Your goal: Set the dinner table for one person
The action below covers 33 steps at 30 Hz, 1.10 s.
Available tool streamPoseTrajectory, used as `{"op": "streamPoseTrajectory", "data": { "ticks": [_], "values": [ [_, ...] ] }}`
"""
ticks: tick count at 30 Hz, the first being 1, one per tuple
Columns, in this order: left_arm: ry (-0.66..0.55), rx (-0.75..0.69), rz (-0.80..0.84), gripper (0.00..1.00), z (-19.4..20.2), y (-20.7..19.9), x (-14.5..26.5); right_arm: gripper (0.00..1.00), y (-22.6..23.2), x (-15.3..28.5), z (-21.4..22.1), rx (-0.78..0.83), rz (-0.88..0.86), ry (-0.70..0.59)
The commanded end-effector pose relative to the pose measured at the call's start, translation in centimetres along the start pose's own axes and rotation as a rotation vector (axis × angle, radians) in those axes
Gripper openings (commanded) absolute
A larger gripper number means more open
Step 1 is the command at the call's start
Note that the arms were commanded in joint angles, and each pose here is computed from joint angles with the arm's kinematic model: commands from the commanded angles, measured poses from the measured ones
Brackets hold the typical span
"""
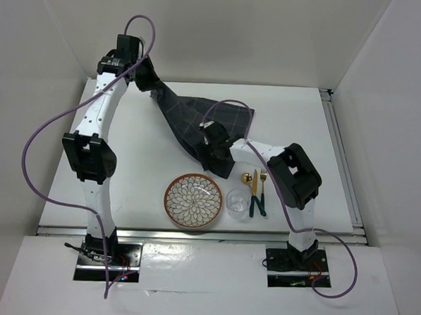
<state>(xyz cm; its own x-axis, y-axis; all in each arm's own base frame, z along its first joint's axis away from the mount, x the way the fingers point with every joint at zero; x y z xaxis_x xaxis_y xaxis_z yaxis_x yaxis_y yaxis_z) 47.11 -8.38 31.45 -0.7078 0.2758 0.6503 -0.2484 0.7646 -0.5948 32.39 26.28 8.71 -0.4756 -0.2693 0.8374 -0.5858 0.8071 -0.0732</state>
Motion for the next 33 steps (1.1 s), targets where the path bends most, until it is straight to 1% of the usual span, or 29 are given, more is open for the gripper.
{"op": "streamPoseTrajectory", "data": {
  "ticks": [1,3,4,5,6,7,8,11,12,15,18,19,20,25,26,27,28,29,30,31,32,33],
  "values": [
    [-0.018,-0.005,0.045,0.00,-0.9,-0.2,0.1,0.84,-0.1,-1.0,1.2,0.029,0.068,0.043],
    [-0.018,-0.005,0.045,0.00,-0.9,-0.2,0.1,0.75,-0.5,-1.1,1.7,0.023,0.111,0.054],
    [-0.018,-0.005,0.045,0.00,-0.9,-0.2,0.1,0.65,-0.5,-1.1,1.5,0.021,0.111,0.042],
    [-0.018,-0.005,0.045,0.00,-0.9,-0.2,0.1,0.57,-0.5,-1.3,1.7,0.010,0.124,0.040],
    [-0.023,0.001,0.041,0.00,-1.2,0.1,0.1,0.51,-0.5,-1.6,2.2,0.013,0.124,0.058],
    [-0.023,0.001,0.041,0.00,-1.2,0.1,0.1,0.46,-0.6,-1.7,2.1,0.012,0.136,0.047],
    [-0.017,0.003,0.035,0.00,-1.1,0.3,-0.1,0.35,-0.7,-1.7,1.9,0.000,0.151,0.035],
    [-0.038,0.004,0.044,0.00,-1.5,0.2,0.7,0.16,-1.0,-1.7,1.9,0.000,0.188,0.034],
    [-0.038,0.004,0.044,0.00,-1.5,0.3,0.7,0.00,-1.1,-1.6,1.5,-0.010,0.200,0.024],
    [-0.045,0.007,0.052,0.00,-1.8,0.3,1.3,0.00,-2.4,-0.1,0.0,-0.035,0.244,-0.016],
    [-0.067,0.005,0.074,0.00,-2.3,-0.1,2.7,0.00,-4.0,2.6,-2.0,-0.066,0.290,-0.098],
    [-0.067,0.005,0.074,0.00,-2.3,-0.1,2.7,0.00,-5.1,4.2,-3.1,-0.084,0.313,-0.144],
    [-0.092,0.004,0.085,0.00,-2.7,-0.3,4.0,0.00,-5.6,5.0,-3.5,-0.097,0.320,-0.163],
    [-0.114,0.014,0.158,0.00,-3.4,-0.9,5.6,0.00,-9.0,9.5,-6.1,-0.098,0.394,-0.283],
    [-0.096,0.018,0.155,0.00,-3.2,-0.7,4.8,0.00,-10.5,9.8,-6.2,-0.112,0.419,-0.286],
    [-0.098,0.017,0.157,0.00,-3.5,-0.7,4.5,0.00,-11.1,10.2,-6.9,-0.115,0.407,-0.312],
    [-0.087,0.009,0.191,0.00,-3.8,-1.5,5.0,0.00,-12.0,11.7,-8.6,-0.121,0.424,-0.354],
    [-0.060,0.033,0.182,0.00,-4.0,-1.0,4.0,0.00,-12.6,11.6,-9.1,-0.129,0.432,-0.351],
    [-0.051,0.033,0.188,0.00,-3.9,-1.2,4.6,0.00,-13.4,13.3,-10.6,-0.131,0.456,-0.381],
    [-0.051,0.033,0.188,0.00,-3.9,-1.2,4.6,0.00,-13.6,14.0,-11.3,-0.119,0.462,-0.403],
    [-0.080,0.019,0.213,0.00,-3.9,-1.9,6.4,0.00,-13.7,15.1,-11.9,-0.125,0.466,-0.435],
    [-0.096,0.012,0.226,0.00,-3.8,-2.1,7.3,0.00,-13.8,16.2,-12.2,-0.116,0.471,-0.450]
  ]
}}
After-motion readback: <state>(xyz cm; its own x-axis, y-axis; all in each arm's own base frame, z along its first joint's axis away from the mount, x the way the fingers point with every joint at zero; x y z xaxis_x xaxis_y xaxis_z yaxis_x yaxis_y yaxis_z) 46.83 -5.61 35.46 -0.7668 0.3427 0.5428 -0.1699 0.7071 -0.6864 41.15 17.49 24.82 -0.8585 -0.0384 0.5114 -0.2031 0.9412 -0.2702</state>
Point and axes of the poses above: each gripper's point midway between its finger pads, its own x axis back along the fingers, its own y axis along the line the jaws close on, z = x × y, the point moved 8 cm from there along x, back along the fingers, and after that the axes turned 9 degrees about x, right-handed, at the moved point
